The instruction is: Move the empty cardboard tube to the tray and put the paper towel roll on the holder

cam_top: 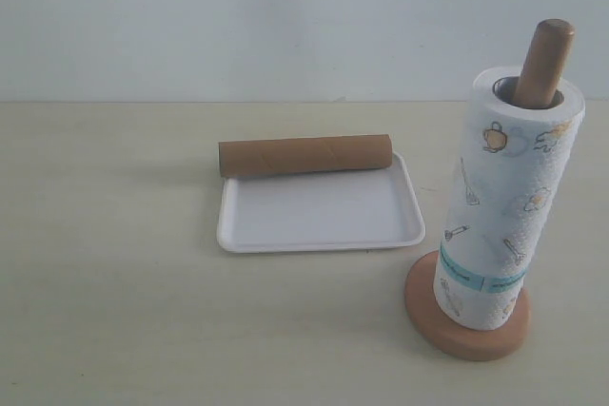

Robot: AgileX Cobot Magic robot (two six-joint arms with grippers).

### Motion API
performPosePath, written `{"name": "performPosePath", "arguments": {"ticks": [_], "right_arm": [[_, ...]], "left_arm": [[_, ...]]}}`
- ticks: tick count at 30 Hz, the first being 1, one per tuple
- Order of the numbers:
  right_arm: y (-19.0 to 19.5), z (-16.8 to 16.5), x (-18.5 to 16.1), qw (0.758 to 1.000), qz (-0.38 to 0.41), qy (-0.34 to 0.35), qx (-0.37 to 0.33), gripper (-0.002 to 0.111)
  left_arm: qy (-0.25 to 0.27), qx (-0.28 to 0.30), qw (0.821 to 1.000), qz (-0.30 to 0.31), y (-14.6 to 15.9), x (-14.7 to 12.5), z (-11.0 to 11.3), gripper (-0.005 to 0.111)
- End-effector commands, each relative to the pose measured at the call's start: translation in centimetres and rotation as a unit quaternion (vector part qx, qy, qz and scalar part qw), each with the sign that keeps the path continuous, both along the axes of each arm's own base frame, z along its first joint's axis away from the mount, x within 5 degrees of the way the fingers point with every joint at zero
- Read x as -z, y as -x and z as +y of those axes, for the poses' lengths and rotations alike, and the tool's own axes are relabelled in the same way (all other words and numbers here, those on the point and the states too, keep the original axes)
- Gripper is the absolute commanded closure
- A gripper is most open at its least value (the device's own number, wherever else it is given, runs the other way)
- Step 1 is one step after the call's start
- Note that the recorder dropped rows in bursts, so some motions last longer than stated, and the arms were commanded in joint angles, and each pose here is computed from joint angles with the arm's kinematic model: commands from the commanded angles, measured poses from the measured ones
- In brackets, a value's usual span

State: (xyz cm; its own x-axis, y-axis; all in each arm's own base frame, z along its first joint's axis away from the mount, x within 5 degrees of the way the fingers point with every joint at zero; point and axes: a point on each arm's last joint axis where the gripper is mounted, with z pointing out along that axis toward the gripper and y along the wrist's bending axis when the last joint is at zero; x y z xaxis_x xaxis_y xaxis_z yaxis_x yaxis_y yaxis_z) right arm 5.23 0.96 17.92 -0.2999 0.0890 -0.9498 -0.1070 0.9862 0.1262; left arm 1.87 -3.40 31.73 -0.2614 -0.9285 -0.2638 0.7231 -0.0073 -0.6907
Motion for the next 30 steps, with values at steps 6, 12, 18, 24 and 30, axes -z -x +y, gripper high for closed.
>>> {"name": "performPosePath", "arguments": {"ticks": [6,12,18,24,30], "right_arm": [[0.0,0.0,-0.1,1.0,-0.006,0.0,0.004,0.108],[0.0,0.0,-0.1,1.0,-0.006,0.0,0.004,0.108],[0.0,0.0,-0.1,1.0,-0.006,0.0,0.004,0.108],[0.0,0.0,-0.1,1.0,-0.006,0.0,0.004,0.108],[0.0,0.0,-0.1,1.0,-0.006,0.0,0.004,0.108]], "left_arm": [[0.062,-0.077,0.991,0.095,-2.4,5.5,1.7,0.103],[-0.097,-0.26,0.958,0.076,-2.5,6.6,2.6,0.103],[-0.27,-0.375,0.881,0.101,-3.1,7.8,3.1,0.103],[-0.404,-0.412,0.808,0.121,-3.5,9.0,3.3,0.103],[-0.537,-0.392,0.725,0.18,-3.8,11.2,3.5,0.103]]}}
